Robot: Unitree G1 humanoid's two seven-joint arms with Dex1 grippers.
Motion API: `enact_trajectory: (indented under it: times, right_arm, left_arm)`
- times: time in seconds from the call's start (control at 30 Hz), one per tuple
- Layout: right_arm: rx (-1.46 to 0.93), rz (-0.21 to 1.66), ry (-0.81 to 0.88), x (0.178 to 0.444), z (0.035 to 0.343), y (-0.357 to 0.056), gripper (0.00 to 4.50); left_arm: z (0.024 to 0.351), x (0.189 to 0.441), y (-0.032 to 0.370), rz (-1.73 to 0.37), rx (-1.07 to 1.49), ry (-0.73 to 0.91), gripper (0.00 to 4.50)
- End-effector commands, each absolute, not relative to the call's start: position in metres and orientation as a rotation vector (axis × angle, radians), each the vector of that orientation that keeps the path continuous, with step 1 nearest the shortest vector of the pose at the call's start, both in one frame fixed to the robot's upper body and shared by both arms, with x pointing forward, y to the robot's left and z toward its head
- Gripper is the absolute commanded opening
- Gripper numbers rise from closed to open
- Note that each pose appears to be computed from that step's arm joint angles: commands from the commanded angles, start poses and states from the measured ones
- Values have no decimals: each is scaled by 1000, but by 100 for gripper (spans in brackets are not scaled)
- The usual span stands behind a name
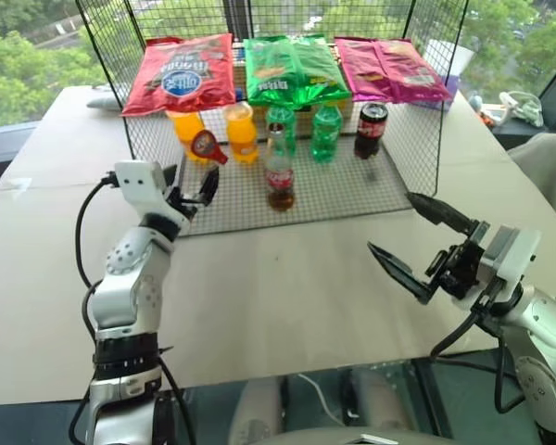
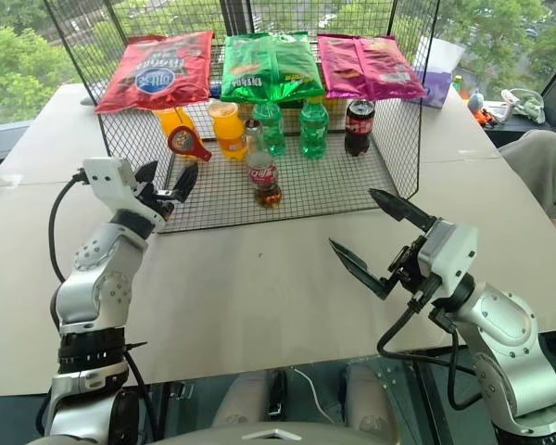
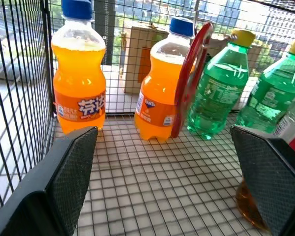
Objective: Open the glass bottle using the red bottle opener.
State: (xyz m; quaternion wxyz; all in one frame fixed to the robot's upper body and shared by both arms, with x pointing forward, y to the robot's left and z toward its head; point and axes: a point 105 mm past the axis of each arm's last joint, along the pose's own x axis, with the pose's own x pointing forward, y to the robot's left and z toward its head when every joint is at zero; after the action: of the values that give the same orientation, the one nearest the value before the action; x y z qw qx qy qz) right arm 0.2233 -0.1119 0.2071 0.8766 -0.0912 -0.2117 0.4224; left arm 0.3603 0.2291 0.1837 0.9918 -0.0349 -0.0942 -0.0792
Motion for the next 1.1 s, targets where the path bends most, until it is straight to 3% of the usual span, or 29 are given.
enact_trajectory:
  times: [0.03, 0.1, 0.23, 0.4, 0.43, 1.03, 1.1]
  right_arm:
    - [-217, 874, -491, 217, 217, -111, 438]
    - [-217, 867, -489, 217, 217, -111, 438]
    - [-219, 856, -483, 217, 217, -111, 450]
    - [-222, 844, -472, 217, 217, -111, 450]
    - [-222, 843, -469, 217, 217, -111, 450]
    - [-228, 857, -445, 221, 215, -110, 450]
    - [-228, 858, -444, 221, 215, -110, 450]
  left_arm:
    - [196, 366, 225, -159, -32, -230, 445]
    - [198, 372, 223, -169, -15, -236, 445]
    - [202, 379, 220, -194, -2, -252, 275]
    - [204, 382, 217, -227, -8, -261, 25]
    - [204, 382, 217, -232, -7, -262, 2]
    - [207, 366, 214, -316, -30, -303, 2]
    - [206, 366, 216, -301, -32, -296, 87]
